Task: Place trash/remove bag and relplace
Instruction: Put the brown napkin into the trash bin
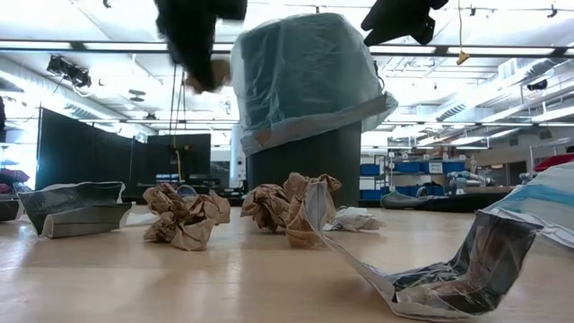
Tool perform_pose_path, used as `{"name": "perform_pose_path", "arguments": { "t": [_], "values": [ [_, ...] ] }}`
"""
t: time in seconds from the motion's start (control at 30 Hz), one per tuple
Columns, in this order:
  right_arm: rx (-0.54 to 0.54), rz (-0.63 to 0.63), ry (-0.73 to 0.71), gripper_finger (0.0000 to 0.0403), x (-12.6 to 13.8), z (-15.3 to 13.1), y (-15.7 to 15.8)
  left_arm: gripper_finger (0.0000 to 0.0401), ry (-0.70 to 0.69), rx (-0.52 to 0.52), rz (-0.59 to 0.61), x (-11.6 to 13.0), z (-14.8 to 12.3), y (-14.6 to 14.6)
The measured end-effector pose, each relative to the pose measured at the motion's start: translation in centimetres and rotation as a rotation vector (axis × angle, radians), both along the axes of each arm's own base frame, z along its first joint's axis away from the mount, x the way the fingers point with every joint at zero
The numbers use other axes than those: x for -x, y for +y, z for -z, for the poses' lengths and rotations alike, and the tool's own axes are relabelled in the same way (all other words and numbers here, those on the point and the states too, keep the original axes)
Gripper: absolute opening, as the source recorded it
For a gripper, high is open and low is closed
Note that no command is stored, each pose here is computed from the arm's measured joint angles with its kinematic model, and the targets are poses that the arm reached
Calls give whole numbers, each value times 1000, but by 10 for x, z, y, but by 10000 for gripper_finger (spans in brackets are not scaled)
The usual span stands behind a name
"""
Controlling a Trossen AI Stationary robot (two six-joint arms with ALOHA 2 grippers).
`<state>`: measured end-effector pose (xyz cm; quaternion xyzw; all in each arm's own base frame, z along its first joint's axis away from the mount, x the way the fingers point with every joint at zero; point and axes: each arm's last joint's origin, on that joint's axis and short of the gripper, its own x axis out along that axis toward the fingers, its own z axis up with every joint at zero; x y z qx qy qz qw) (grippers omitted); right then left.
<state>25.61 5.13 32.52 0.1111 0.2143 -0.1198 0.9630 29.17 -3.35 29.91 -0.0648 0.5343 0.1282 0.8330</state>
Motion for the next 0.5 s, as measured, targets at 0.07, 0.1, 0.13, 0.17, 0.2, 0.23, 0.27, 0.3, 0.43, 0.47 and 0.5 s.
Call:
{"name": "perform_pose_path", "arguments": {
  "t": [0.07,0.1,0.13,0.17,0.2,0.23,0.27,0.3,0.43,0.47,0.5],
  "values": [
    [0,0,0,134,0,0,0,16,-32,-25,66,-2,-18,0],
    [0,0,0,134,0,0,0,16,-54,-39,99,-3,-28,0],
    [0,1,1,134,0,0,0,16,-77,-51,128,-4,-36,0],
    [-2,2,0,134,0,0,0,16,-105,-63,153,-4,-46,-1],
    [-4,2,-2,134,0,0,0,16,-135,-75,175,-5,-55,0],
    [-8,5,-2,134,0,0,0,16,-165,-87,195,-6,-64,0],
    [-11,6,-1,134,0,0,0,16,-196,-99,213,-6,-73,0],
    [-17,9,-3,134,0,0,0,16,-224,-111,230,-6,-81,0],
    [-34,15,-5,134,0,0,0,16,-314,-177,290,-6,-106,1],
    [-34,15,-6,134,0,0,0,16,-339,-197,293,-7,-112,2],
    [-34,15,-6,134,0,0,0,16,-363,-218,291,-7,-116,3]
  ]
}}
